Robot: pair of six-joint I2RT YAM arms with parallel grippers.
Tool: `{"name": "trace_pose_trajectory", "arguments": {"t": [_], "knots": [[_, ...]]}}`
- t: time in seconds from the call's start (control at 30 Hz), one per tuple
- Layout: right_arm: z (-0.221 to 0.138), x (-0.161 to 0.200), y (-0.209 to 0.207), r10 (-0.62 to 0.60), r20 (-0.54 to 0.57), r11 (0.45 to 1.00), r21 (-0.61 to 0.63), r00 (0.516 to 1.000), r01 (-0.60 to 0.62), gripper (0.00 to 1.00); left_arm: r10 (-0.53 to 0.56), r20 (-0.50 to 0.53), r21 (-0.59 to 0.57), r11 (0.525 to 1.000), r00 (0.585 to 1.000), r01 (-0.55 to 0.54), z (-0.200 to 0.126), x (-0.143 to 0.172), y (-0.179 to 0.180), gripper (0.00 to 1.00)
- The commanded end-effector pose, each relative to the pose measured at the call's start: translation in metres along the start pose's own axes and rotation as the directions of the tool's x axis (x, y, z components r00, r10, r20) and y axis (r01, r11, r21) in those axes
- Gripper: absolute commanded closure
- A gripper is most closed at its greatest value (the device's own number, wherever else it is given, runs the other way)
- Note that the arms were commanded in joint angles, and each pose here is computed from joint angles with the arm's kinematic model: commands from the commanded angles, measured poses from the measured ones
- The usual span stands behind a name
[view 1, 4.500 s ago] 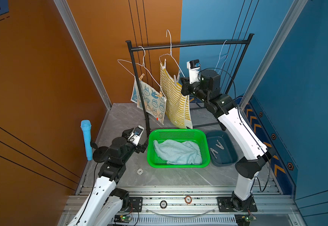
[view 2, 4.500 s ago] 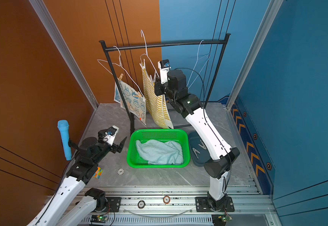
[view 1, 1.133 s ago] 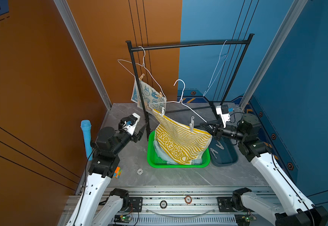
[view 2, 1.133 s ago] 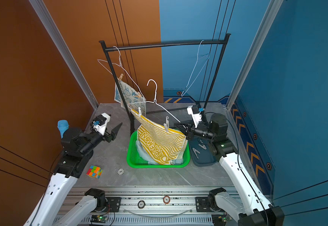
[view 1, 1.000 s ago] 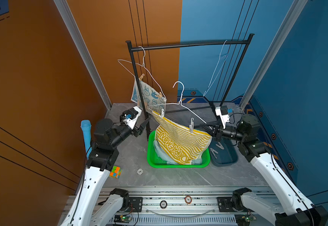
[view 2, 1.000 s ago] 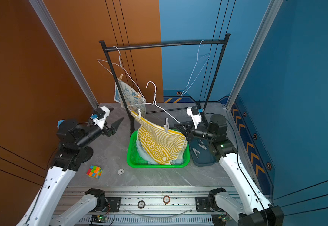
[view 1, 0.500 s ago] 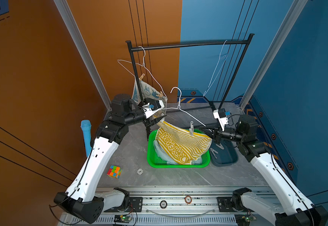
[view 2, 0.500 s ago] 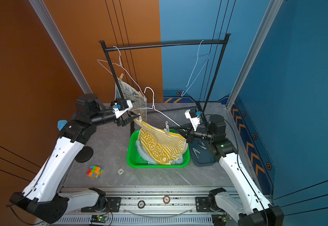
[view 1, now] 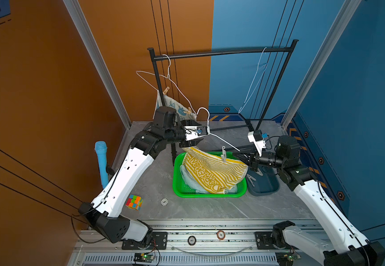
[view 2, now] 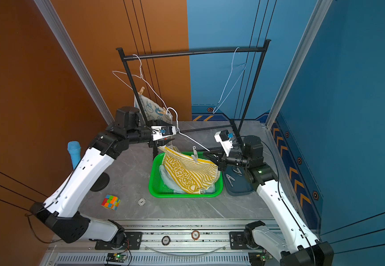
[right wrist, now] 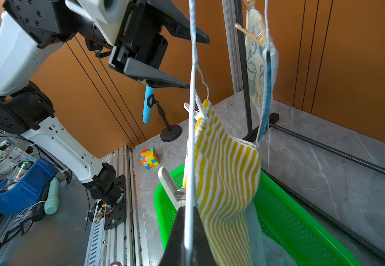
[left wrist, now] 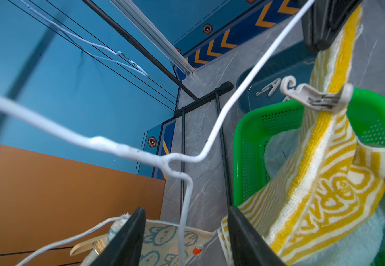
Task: Remove the clothespins securing towels to the hanger
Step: Pick up the hanger from the clothesline.
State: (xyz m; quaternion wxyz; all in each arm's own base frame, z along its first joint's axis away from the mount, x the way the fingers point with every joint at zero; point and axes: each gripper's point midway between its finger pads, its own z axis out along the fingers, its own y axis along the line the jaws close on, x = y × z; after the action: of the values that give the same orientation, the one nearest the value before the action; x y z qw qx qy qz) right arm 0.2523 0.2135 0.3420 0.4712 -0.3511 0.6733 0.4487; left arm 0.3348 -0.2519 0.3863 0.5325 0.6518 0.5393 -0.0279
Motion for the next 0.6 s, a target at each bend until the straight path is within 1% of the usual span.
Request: {"name": "trace_pose_trajectory", "arguments": {"t": [0.0,0.03,0.1,0.2,0.5,0.57], "knots": [[-0.005,-0.017,0.017,-0.069,0.031,0.997,-0.040,0.997,0.070,1.00,0.057,-0.069,-0.007,0.998,0.996,-0.058,0.001,0.007,0.001,0.57],[-0.005,-0.018,0.018,-0.070,0.031,0.997,-0.042,0.997,0.071,1.00,0.059,-0.073,-0.008,0.998,0.996,-0.060,0.002,0.008,0.002,0.64],[-0.005,-0.018,0.018,-0.072,0.032,0.996,-0.041,0.997,0.073,1.00,0.063,-0.078,-0.005,0.998,0.995,-0.064,0.004,0.009,0.002,0.72],[-0.003,-0.019,0.020,-0.073,0.032,0.996,-0.044,0.997,0.074,1.00,0.071,-0.087,0.001,0.997,0.994,-0.071,0.008,0.011,0.000,0.80],[-0.003,-0.016,0.021,-0.091,0.003,0.996,-0.018,0.996,0.091,1.00,0.090,-0.112,0.009,0.996,0.990,-0.089,0.012,0.014,-0.006,0.98],[-0.004,-0.016,0.021,-0.098,-0.006,0.995,-0.004,0.995,0.098,0.93,0.095,-0.122,0.010,0.995,0.988,-0.095,0.012,0.015,-0.008,1.00]]}}
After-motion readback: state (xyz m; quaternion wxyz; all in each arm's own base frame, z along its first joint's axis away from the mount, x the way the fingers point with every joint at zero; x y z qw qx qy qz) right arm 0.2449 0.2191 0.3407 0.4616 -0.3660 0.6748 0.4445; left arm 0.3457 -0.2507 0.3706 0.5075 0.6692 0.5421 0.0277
